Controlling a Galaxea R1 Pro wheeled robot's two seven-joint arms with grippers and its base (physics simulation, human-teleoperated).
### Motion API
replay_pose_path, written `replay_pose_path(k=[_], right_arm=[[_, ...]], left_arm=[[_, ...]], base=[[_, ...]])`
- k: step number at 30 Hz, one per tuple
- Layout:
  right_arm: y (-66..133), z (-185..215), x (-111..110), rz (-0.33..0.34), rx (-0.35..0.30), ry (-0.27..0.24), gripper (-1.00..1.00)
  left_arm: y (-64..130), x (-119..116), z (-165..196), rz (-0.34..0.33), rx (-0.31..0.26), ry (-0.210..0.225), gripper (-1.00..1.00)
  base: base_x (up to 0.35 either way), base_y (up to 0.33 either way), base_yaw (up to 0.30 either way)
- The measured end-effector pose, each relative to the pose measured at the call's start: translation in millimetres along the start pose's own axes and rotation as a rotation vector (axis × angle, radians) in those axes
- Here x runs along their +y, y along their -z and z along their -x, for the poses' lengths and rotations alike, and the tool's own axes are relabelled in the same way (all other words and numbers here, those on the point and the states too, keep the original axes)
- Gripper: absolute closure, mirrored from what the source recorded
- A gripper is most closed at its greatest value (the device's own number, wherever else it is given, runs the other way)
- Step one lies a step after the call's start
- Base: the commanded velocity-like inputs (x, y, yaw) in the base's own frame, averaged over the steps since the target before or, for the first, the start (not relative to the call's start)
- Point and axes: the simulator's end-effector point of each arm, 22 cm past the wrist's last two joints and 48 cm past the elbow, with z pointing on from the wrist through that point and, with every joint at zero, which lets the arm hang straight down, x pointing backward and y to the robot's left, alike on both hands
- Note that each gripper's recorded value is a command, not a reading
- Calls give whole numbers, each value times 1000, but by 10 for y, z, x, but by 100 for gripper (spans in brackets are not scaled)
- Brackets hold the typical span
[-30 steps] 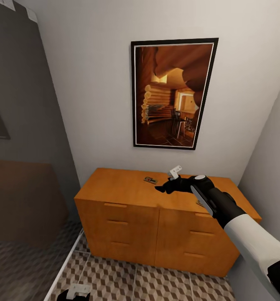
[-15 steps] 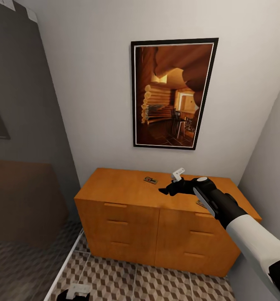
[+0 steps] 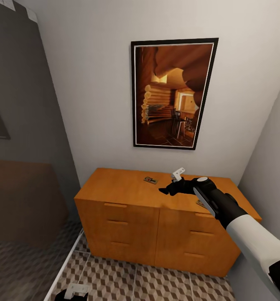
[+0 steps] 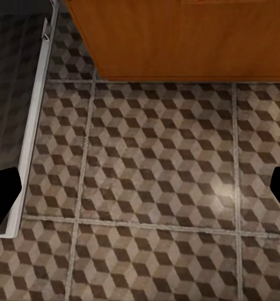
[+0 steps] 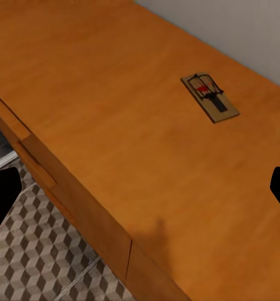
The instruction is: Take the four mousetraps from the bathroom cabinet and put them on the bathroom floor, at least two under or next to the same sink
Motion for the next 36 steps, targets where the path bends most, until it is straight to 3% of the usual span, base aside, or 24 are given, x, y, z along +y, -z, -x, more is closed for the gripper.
replay_pose_path(k=[36], right_arm=[[-21,29,54,8,-4,-1,-100]], left_arm=[[0,4,0,0,0,0,-100]], base=[[0,0,0]])
